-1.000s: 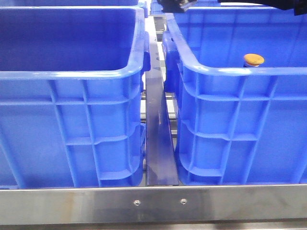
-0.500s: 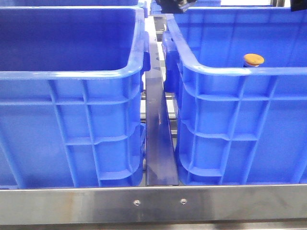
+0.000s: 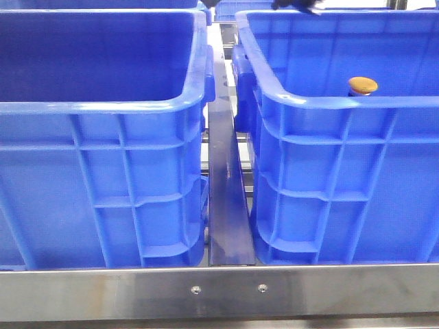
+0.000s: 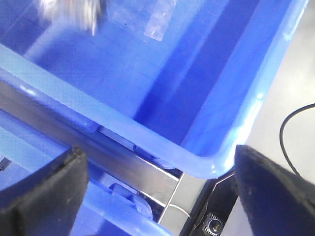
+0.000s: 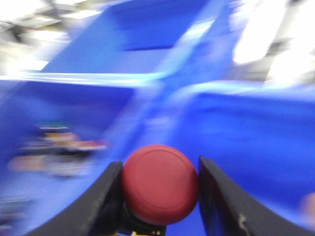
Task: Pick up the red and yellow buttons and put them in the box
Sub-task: 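Lower the red button beside the yellow one and open the right gripper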
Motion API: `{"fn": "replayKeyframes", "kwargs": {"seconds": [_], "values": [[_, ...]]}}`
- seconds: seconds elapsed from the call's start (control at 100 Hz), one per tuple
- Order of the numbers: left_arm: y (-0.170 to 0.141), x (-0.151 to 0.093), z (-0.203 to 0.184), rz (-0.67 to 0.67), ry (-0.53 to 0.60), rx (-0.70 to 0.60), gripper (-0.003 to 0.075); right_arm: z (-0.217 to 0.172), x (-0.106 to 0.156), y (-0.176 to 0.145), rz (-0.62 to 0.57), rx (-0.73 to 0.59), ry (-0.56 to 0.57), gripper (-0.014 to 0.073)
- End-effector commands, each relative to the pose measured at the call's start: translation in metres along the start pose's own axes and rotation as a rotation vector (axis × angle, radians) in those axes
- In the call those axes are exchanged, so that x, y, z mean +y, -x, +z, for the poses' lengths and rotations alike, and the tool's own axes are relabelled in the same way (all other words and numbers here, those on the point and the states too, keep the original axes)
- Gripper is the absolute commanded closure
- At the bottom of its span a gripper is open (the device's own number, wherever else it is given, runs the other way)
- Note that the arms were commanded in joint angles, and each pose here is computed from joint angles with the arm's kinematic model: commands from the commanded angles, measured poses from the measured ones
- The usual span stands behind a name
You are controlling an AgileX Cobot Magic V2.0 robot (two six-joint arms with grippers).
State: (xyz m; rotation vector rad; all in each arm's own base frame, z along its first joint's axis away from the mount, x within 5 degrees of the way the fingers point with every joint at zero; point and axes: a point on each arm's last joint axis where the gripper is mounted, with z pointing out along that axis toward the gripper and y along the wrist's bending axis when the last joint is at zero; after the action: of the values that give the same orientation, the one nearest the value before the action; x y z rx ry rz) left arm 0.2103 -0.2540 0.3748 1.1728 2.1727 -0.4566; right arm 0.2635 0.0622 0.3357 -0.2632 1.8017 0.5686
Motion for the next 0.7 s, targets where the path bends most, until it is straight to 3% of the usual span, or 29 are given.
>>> {"fn": "replayKeyframes", "kwargs": {"seconds": [0.0,0.16,0.21,0.32,0.69], "values": [[0.013,-0.004,-0.027,0.007,0.003,-0.122,0.0153,-0.007,-0.012,0.017,-0.114,-0.066,-0.172,0.0423],[0.013,-0.004,-0.027,0.007,0.003,-0.122,0.0153,-0.012,-0.037,0.015,-0.167,-0.032,-0.448,0.0423],[0.013,-0.004,-0.027,0.007,0.003,-0.122,0.0153,-0.01,-0.042,0.012,-0.18,-0.012,-0.482,0.0423],[0.013,-0.004,-0.027,0.007,0.003,-0.122,0.0153,0.001,-0.051,0.004,-0.228,0.044,-0.474,0.0423],[0.013,-0.004,-0.027,0.007,0.003,-0.122,0.0153,0.039,-0.118,-0.013,-0.147,0.143,-0.491,0.0423]]}}
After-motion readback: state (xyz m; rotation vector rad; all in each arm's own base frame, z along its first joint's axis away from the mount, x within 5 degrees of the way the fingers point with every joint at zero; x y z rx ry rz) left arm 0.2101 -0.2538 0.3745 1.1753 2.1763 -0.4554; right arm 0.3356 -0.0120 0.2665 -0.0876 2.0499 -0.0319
